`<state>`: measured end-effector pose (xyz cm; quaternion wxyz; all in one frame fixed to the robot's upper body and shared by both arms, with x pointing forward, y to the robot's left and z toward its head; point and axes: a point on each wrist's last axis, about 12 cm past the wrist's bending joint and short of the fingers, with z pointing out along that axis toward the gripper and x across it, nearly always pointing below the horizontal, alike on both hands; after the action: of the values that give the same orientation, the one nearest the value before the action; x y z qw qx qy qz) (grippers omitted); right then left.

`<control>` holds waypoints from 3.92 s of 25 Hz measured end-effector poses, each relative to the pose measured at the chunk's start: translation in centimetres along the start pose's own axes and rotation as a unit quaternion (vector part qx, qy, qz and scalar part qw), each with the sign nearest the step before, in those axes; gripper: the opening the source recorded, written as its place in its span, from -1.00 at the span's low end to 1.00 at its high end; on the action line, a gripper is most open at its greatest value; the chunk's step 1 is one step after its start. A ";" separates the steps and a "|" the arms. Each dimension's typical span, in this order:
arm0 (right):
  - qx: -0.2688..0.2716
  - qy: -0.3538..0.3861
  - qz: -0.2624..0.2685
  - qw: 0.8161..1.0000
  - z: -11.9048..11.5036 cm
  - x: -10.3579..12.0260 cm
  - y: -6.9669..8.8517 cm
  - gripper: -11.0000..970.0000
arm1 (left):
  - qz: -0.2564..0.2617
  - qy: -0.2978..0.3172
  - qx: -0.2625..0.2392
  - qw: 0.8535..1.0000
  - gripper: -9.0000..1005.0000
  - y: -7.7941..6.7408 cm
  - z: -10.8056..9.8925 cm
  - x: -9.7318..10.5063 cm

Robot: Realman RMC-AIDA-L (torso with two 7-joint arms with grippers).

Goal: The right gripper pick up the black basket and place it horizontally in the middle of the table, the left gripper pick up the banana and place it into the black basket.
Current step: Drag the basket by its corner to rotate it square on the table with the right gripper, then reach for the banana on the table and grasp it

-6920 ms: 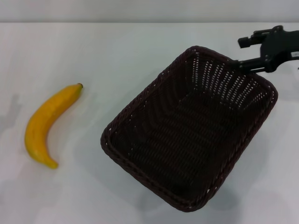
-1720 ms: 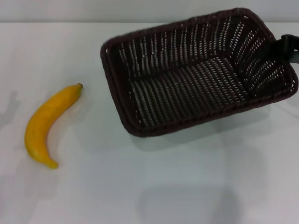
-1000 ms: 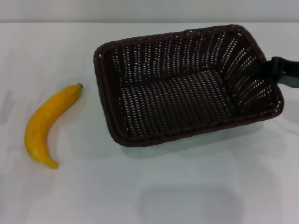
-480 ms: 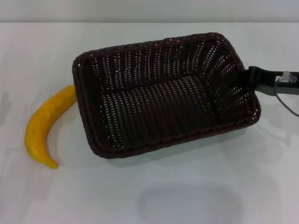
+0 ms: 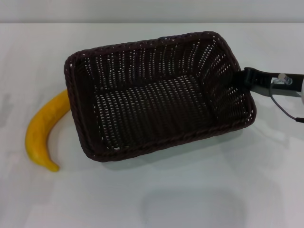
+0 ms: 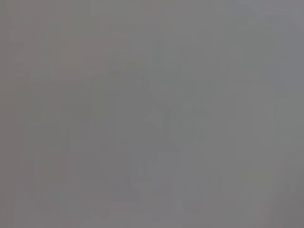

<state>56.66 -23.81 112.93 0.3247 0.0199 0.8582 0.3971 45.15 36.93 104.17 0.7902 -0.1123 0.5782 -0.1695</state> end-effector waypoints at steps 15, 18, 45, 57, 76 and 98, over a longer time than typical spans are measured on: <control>0.001 0.003 -0.007 1.000 0.6 0.4 0.1 -0.65 | -0.001 0.002 0.001 1.000 0.73 0.0 0.1 0.1; 0.000 0.004 -0.008 1.000 0.6 0.4 0.2 -0.65 | -0.001 0.002 0.002 1.000 0.73 0.0 0.2 0.1; -0.014 -0.005 -0.059 0.998 0.4 -0.5 0.8 -0.36 | -0.008 0.008 -0.002 1.000 0.73 0.1 0.4 0.2; -0.014 -0.018 -0.069 0.997 -0.3 -1.0 0.6 -0.27 | -0.009 0.011 -0.005 1.000 0.72 0.4 0.3 0.0; -0.072 -0.118 -0.195 0.971 -2.1 -3.0 -0.2 0.31 | -0.011 0.017 0.000 1.000 0.72 0.2 1.0 0.3; 0.076 -0.293 -0.372 0.877 -5.7 -5.9 -4.9 0.67 | -0.013 -0.003 0.025 1.000 0.73 -1.2 1.4 0.4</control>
<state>59.20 -32.65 115.45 0.6826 -0.1609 0.6954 0.1567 46.40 35.67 104.69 0.7920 -0.1008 0.5701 -0.1939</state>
